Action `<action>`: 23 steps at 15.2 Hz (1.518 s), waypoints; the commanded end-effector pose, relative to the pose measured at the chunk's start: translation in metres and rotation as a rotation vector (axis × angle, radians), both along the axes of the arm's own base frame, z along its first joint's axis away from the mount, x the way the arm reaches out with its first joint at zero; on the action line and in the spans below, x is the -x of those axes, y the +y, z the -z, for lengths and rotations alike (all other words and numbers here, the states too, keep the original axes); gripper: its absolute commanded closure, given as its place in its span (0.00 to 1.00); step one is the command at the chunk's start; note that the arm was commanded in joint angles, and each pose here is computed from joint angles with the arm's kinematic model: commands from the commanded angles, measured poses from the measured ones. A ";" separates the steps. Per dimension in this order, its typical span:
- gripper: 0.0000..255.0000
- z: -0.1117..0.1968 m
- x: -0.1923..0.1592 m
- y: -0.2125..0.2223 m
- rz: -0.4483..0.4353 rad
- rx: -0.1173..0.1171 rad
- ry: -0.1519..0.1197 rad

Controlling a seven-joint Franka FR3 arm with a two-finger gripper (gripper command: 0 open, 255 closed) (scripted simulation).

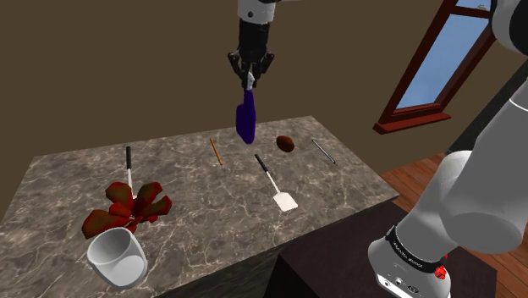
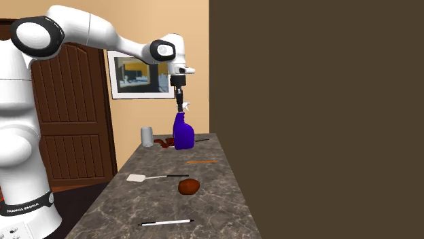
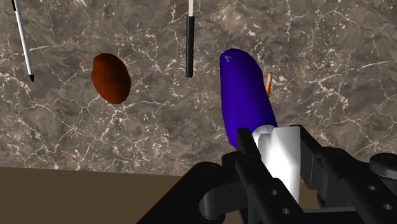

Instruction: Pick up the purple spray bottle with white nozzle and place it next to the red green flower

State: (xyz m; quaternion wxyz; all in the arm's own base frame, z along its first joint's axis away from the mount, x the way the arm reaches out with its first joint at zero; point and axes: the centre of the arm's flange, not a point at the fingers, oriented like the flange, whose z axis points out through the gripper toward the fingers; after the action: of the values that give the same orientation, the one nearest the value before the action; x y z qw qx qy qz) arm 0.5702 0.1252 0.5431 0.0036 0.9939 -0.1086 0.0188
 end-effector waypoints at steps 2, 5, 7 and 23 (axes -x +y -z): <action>1.00 -0.001 0.014 0.037 0.002 0.000 0.000; 1.00 -0.001 0.028 0.074 0.002 0.000 0.000; 1.00 -0.001 0.037 0.099 0.002 0.000 0.000; 1.00 0.025 0.086 0.230 0.002 0.000 0.000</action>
State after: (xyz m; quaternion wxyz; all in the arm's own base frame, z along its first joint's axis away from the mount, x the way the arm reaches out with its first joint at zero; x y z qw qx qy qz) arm 0.4838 0.3546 0.5241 0.0037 0.9938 -0.1093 0.0188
